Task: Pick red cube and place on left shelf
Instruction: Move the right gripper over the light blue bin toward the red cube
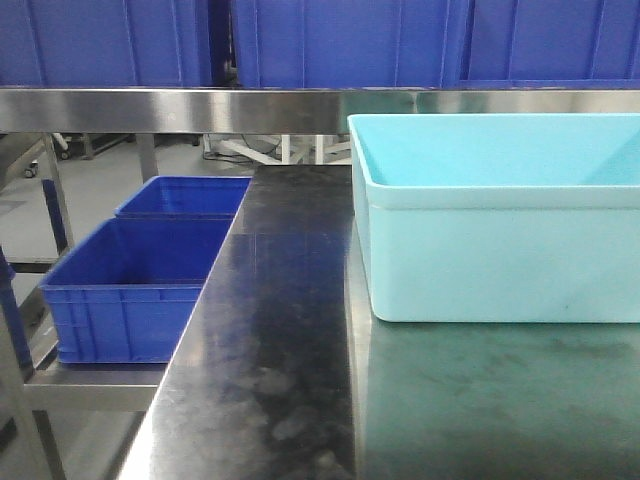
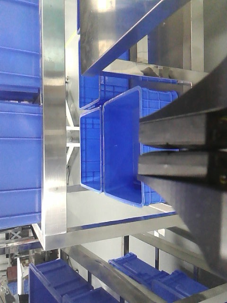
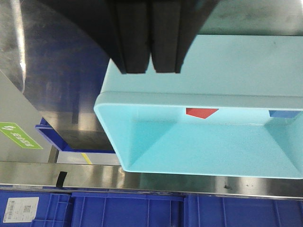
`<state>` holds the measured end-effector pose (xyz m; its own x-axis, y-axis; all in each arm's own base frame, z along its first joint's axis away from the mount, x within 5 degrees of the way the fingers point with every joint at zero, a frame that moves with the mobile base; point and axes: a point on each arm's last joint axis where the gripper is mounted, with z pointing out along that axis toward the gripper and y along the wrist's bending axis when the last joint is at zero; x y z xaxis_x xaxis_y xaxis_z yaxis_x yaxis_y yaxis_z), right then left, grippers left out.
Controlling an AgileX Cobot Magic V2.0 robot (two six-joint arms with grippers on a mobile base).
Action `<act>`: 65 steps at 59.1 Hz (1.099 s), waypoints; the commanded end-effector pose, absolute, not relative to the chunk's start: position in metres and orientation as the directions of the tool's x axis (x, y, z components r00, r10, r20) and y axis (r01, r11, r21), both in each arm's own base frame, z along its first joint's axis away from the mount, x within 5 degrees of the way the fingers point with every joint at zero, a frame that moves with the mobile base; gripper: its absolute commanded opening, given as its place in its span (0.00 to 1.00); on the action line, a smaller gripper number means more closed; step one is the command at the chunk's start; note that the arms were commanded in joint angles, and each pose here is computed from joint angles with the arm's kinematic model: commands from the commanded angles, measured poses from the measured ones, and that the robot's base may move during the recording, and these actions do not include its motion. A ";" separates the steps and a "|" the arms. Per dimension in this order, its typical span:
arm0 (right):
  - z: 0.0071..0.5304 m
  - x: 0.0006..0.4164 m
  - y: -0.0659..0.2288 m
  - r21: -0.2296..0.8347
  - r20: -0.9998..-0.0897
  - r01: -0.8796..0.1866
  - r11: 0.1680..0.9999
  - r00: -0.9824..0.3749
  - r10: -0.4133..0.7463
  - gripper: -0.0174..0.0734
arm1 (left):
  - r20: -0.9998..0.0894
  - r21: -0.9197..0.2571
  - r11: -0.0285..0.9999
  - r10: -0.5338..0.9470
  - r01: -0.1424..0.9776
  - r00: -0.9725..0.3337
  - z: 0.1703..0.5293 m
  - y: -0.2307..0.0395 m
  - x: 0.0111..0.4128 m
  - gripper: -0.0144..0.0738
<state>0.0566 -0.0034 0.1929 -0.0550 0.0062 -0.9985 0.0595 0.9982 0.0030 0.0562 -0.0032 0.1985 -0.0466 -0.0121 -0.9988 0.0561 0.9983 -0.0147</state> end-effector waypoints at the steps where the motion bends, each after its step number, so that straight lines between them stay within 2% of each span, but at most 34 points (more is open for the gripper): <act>1: 0.208 0.054 -0.003 -0.006 -0.997 0.064 0.998 0.074 -0.011 0.24 | -0.999 -0.019 0.998 -0.021 0.059 0.033 0.200 -0.003 0.056 0.28; 65: 0.210 0.054 -0.004 -0.052 -0.994 0.069 0.996 0.087 -0.058 0.24 | -0.999 -0.019 0.998 -0.021 0.059 0.033 0.200 -0.003 0.056 0.28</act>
